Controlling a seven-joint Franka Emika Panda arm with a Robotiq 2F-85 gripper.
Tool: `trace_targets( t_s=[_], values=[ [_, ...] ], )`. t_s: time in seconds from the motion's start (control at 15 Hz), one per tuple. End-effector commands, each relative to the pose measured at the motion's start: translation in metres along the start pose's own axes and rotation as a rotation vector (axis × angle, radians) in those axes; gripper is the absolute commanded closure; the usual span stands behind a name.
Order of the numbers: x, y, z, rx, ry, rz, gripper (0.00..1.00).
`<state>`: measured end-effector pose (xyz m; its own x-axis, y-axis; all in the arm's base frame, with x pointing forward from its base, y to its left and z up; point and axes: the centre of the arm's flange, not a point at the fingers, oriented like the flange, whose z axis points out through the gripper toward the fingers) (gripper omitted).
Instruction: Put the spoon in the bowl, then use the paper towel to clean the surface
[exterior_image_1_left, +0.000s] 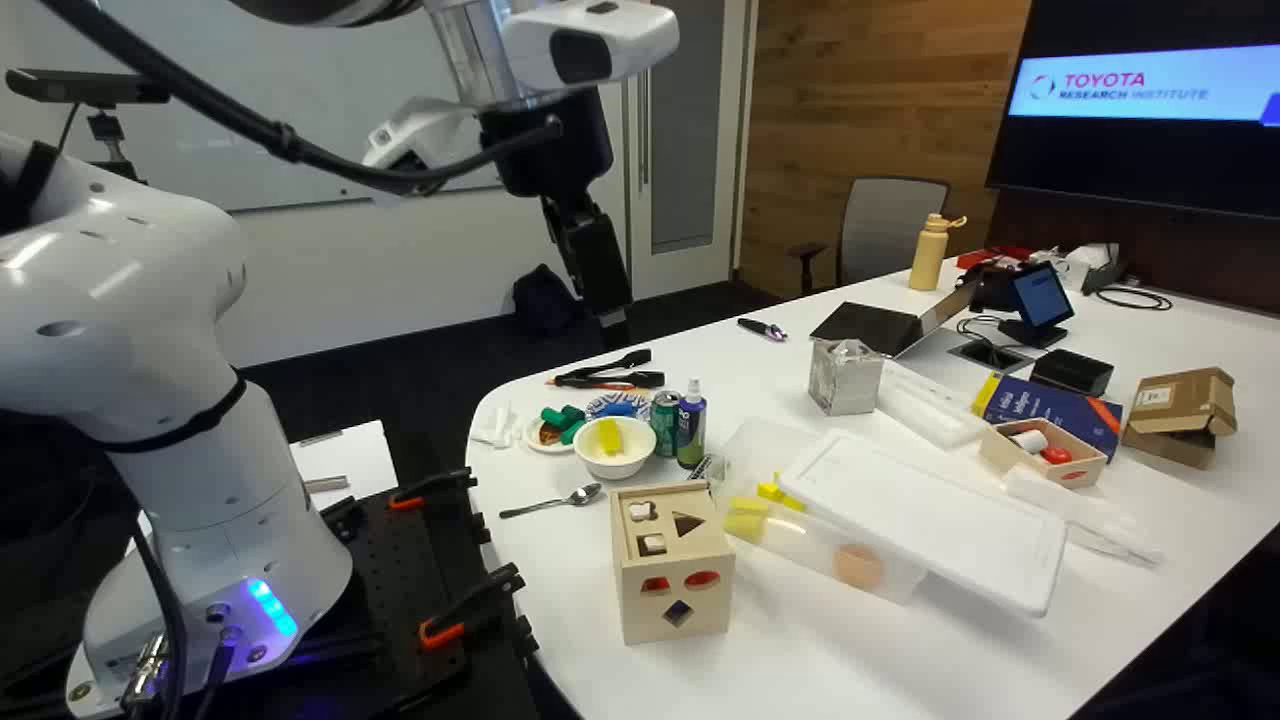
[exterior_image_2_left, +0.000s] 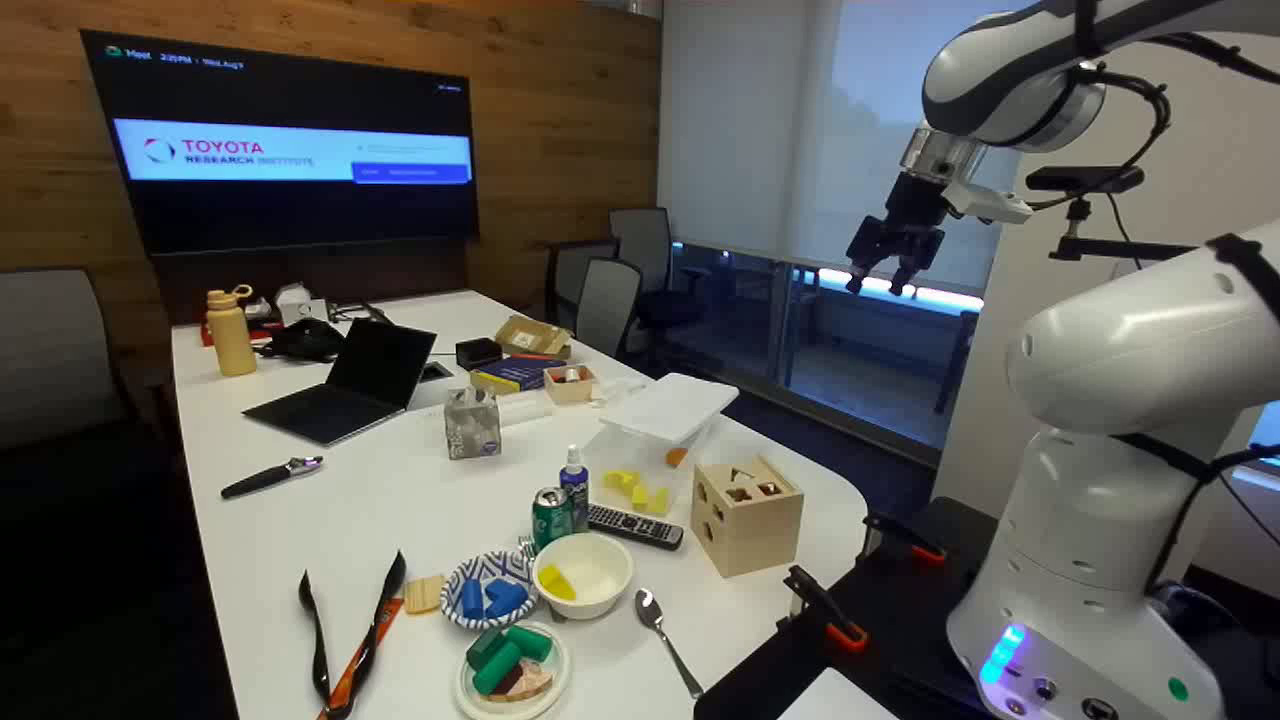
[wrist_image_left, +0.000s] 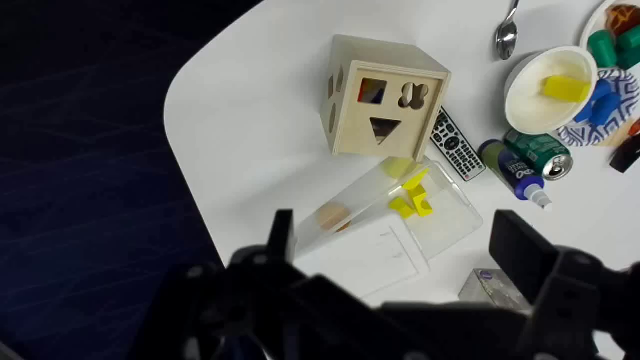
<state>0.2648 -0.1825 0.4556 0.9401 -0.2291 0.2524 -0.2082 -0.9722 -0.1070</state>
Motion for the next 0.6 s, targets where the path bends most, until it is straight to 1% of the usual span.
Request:
trace_targets(
  t_s=[0.0, 0.13, 0.33, 0.53],
  values=[
    [0.0, 0.0, 0.0, 0.0, 0.0, 0.0, 0.0],
    [0.01, -0.022, 0.028, -0.002, -0.013, -0.02, 0.0],
    [0.028, -0.076, 0.074, 0.017, -0.026, -0.059, 0.0],
    [0.046, -0.133, 0.113, 0.048, -0.053, -0.146, 0.0]
  ],
)
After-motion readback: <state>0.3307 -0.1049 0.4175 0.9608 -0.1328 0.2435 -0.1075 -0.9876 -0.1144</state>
